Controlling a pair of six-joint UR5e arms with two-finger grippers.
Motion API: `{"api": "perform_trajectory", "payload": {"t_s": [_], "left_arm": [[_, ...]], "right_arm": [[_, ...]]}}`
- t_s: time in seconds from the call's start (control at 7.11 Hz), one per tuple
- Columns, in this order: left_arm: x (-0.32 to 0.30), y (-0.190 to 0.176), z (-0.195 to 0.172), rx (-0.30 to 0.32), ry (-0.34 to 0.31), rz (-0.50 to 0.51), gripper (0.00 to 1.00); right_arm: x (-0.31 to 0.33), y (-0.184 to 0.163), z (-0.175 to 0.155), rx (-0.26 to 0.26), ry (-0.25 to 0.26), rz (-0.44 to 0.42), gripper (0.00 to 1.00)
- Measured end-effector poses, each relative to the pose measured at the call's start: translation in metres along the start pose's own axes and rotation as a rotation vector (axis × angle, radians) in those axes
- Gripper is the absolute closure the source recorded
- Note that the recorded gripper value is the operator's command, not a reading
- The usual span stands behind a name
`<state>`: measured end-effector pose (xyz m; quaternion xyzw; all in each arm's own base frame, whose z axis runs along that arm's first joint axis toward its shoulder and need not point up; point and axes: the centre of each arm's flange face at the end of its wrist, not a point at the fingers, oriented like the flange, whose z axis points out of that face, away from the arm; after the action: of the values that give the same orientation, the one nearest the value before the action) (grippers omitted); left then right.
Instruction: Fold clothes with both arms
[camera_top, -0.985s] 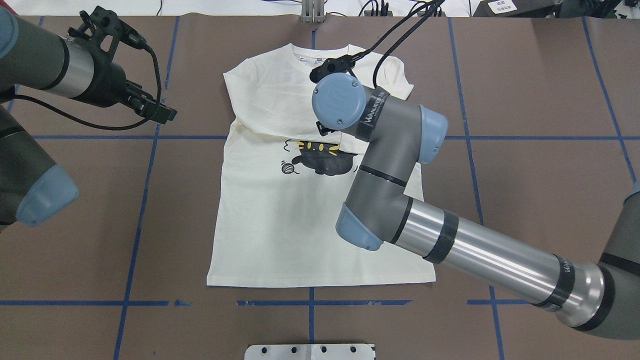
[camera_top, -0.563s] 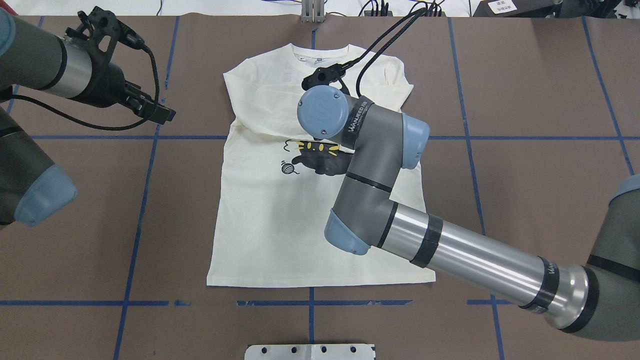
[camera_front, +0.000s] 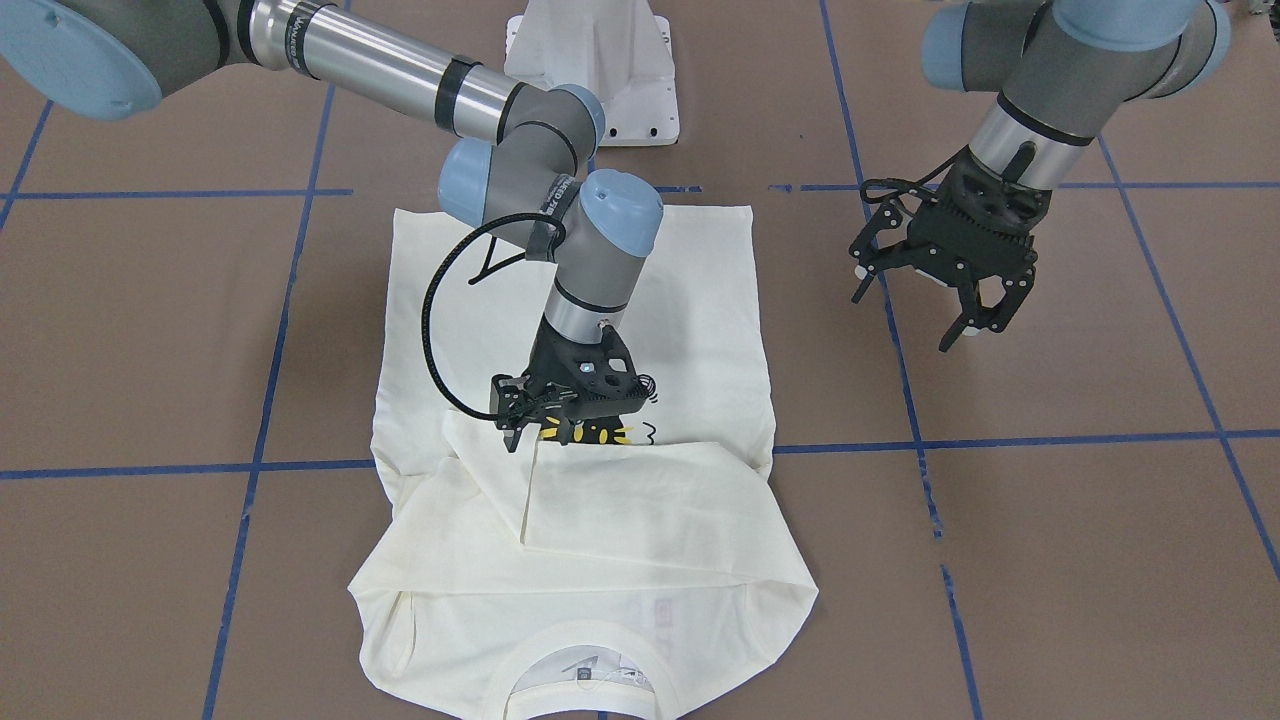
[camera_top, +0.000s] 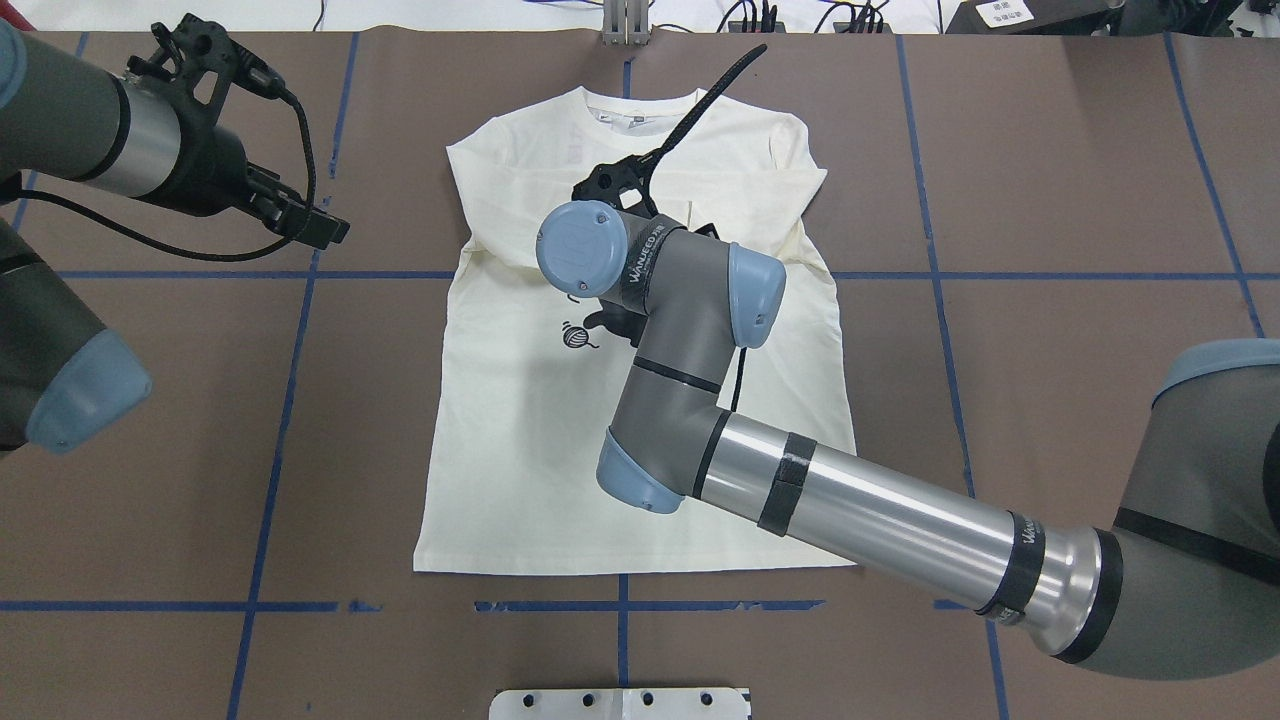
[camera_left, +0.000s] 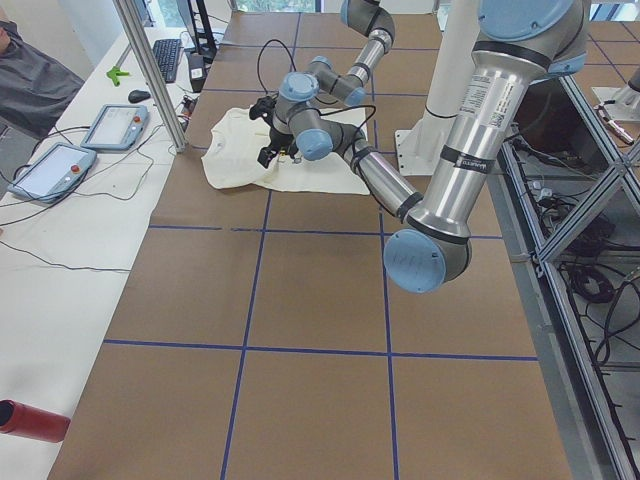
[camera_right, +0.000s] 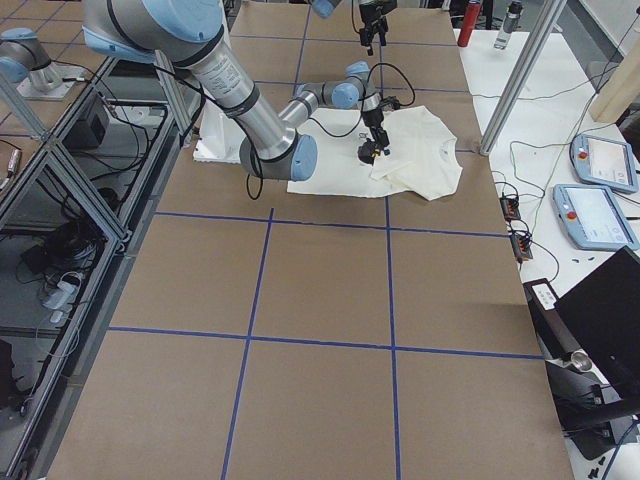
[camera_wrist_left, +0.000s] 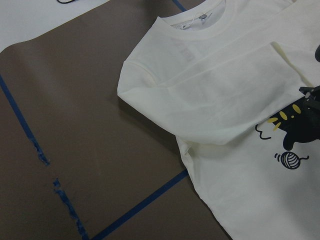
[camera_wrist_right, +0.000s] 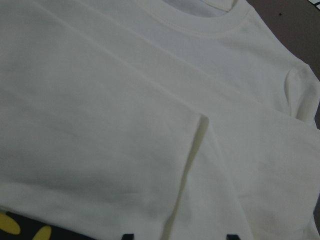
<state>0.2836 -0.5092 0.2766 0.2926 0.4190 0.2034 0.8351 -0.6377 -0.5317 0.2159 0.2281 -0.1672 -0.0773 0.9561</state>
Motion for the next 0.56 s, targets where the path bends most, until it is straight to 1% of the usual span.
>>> {"api": "perform_trajectory", "payload": {"t_s": [0.14, 0.42, 0.56], "left_arm": [[-0.0002, 0.0000, 0.0001, 0.000, -0.001, 0.000, 0.00], [-0.0002, 0.0000, 0.0002, 0.000, -0.001, -0.001, 0.00], [-0.0001, 0.0001, 0.0004, 0.000, -0.001, -0.001, 0.00]], "right_arm": [[-0.0006, 0.0017, 0.0023, -0.004, 0.004, -0.003, 0.32], [-0.0027, 0.0053, 0.0046, -0.009, 0.006, -0.008, 0.45], [-0.0025, 0.0066, 0.0060, -0.014, 0.010, -0.010, 0.45]]}}
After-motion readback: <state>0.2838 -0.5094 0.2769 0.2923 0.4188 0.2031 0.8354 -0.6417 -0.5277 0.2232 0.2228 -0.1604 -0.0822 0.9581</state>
